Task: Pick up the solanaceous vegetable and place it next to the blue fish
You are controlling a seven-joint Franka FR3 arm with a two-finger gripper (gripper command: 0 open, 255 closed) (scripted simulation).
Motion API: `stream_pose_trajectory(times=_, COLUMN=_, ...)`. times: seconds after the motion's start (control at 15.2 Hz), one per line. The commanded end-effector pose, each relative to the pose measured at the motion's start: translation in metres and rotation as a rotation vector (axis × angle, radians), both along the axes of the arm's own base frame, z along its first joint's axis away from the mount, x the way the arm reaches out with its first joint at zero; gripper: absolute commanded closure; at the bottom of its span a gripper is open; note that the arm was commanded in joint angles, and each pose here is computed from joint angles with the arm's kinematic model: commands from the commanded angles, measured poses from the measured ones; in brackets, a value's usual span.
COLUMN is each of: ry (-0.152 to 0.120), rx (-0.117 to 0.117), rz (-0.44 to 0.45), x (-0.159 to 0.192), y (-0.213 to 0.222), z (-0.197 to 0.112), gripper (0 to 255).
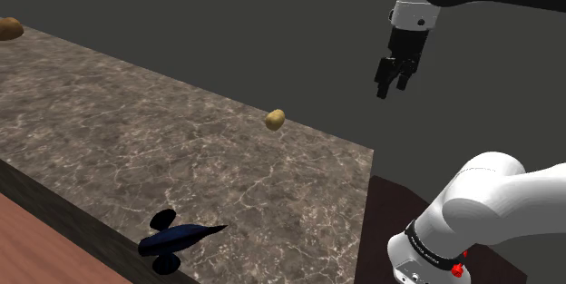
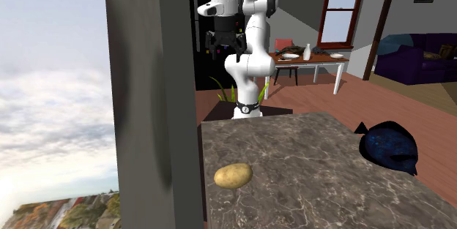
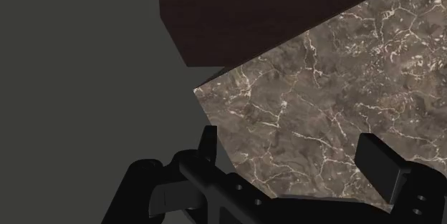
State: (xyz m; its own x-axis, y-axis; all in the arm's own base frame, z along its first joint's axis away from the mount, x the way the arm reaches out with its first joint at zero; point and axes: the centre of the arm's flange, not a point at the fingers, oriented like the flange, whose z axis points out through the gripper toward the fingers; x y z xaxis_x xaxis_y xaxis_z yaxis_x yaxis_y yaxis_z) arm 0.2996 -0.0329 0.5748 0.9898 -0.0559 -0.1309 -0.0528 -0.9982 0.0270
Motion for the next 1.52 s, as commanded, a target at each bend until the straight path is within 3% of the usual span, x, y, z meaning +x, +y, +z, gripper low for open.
stream_pose_trajectory(times=0.0, ry=0.0, rx=0.0, rz=0.0, x=0.0, y=0.0, z=0.0, gripper=0)
stream_pose_trajectory(times=0.73, ry=-0.054, rx=-0.029, rz=-0.3, x=0.084, y=0.078, z=-0.079, gripper=0)
stream_pose_trajectory(times=1.45, ry=-0.109, rx=-0.058, rz=-0.6, x=0.191, y=0.125, z=-0.155, gripper=0)
